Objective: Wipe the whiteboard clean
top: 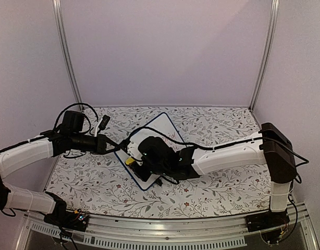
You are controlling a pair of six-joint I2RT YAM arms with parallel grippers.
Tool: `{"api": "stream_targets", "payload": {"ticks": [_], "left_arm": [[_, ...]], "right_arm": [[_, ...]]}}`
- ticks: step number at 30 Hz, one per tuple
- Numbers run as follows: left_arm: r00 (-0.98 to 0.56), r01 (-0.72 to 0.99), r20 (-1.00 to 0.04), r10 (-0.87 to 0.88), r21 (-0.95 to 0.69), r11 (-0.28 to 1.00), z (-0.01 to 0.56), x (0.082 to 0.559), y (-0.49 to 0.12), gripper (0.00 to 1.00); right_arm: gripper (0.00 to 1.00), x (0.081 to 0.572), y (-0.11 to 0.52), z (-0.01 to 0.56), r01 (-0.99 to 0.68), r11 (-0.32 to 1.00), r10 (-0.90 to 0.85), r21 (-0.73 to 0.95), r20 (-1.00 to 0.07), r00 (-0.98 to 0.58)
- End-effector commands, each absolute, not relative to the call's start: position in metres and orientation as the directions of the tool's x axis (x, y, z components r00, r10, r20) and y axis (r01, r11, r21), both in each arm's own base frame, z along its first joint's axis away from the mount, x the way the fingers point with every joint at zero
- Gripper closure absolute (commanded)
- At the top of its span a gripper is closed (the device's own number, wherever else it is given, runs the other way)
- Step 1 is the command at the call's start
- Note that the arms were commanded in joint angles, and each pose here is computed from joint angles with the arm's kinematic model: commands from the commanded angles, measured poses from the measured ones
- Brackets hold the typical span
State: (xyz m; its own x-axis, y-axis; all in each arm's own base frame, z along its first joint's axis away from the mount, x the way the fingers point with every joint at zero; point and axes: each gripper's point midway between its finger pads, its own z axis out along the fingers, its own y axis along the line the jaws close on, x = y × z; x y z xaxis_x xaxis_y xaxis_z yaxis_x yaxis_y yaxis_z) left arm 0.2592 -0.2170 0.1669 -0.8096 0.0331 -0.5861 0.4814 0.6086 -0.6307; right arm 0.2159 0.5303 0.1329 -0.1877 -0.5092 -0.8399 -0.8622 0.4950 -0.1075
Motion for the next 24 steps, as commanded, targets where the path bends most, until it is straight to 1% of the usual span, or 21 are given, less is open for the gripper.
{"api": "stream_targets", "payload": {"ticks": [1,15,19,24], "left_arm": [[-0.802,0.487,-0.597,0.023,-0.63,0.605,0.168,0.261,-0.215,1.0],[-0.802,0.487,-0.597,0.021,-0.633,0.602,0.168,0.262,-0.215,1.0],[-0.801,0.489,-0.599,0.02,-0.633,0.6,0.169,0.262,-0.215,1.0],[-0.802,0.488,-0.597,0.021,-0.635,0.599,0.169,0.262,-0.215,1.0]], "right_arm": [[0.78,0.213,0.521,0.103,-0.856,0.501,-0.559,-0.13,-0.803,-0.205],[0.79,0.2,0.497,0.077,-0.858,0.504,-0.597,-0.104,-0.76,-0.259],[0.79,0.201,0.497,0.078,-0.856,0.508,-0.592,-0.1,-0.762,-0.262],[0.79,0.208,0.512,0.099,-0.85,0.515,-0.558,-0.111,-0.796,-0.234]]}}
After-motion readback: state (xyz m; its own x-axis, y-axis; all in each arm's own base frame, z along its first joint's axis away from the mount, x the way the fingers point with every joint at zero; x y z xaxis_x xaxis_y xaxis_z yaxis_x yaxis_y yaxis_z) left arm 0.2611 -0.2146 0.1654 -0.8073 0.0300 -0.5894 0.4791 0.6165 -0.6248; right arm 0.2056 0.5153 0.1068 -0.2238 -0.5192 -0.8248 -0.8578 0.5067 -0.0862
